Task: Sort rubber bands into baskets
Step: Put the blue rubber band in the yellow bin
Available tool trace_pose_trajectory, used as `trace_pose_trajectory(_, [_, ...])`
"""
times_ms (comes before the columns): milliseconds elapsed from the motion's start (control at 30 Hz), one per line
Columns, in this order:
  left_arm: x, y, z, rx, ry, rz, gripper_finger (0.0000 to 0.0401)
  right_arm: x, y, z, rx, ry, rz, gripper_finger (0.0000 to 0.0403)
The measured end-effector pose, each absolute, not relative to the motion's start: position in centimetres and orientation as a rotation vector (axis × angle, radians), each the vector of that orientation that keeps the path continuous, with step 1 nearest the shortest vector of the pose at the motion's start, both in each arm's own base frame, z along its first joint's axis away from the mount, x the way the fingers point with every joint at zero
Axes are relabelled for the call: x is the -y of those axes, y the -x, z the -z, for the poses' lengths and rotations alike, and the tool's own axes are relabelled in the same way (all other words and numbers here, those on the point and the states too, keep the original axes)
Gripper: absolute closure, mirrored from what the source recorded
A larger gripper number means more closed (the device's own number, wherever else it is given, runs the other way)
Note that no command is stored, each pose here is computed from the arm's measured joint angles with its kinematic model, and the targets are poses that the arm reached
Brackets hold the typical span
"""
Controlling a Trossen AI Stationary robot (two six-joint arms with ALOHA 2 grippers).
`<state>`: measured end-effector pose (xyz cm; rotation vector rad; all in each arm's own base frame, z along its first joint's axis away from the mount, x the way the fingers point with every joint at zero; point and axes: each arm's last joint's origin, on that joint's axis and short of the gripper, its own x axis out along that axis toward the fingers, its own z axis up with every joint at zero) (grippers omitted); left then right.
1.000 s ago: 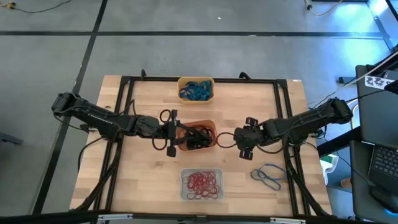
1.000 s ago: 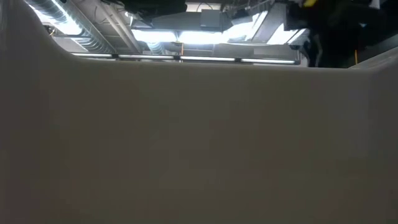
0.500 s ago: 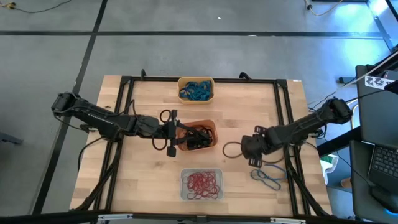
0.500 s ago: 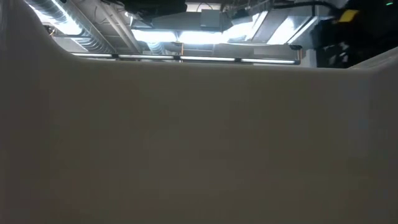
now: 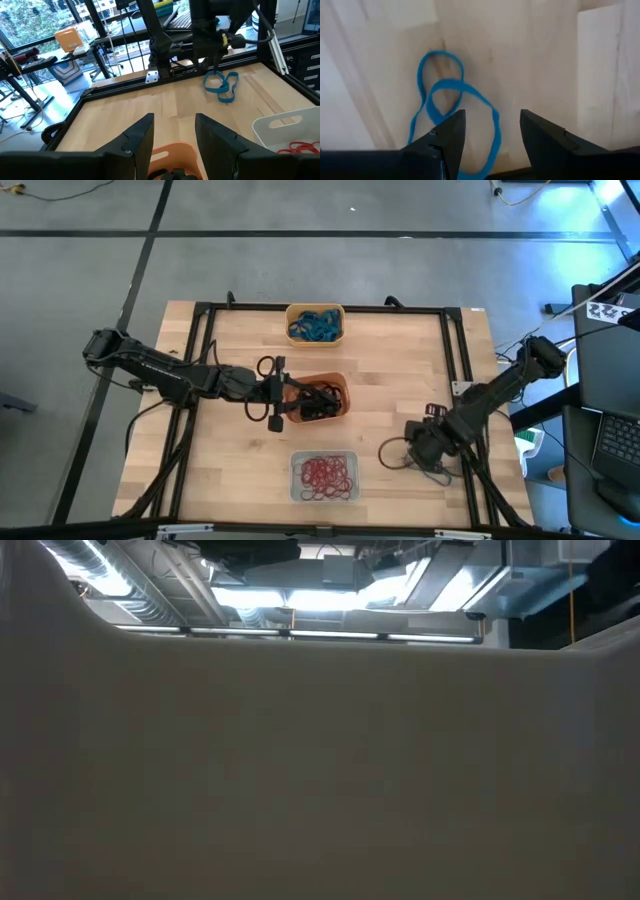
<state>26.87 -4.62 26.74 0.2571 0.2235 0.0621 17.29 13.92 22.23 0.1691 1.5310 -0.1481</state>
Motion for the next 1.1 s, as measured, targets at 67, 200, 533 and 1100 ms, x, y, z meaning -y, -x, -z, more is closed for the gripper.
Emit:
trace_pose_trajectory(67, [4.6,-26.9,-26.7,-0.223,-0.250,-0.063,0.0260,-14.5,-16.7,-22.2,-1.537,-0.139,0.126,0.0215])
trace_pose_trajectory(200, [4.6,-26.9,-26.7,-0.223,-0.250,-0.063,0.0260,-15.3,-16.0,-22.2,-1.519,-0.084,0.105,0.0215])
trace_pose_trajectory(533, [4.6,-26.9,-26.7,-0.223,-0.250,-0.063,0.0260,-15.6,-15.6,-18.1,-1.542,-0.027,0.125,0.0215])
trace_pose_trajectory(1100, [4.6,-26.9,-26.8,-0.223,-0.257,-0.062,0.0260,-15.3,-15.3,-15.5,-1.488,-0.081,0.103,0.0381])
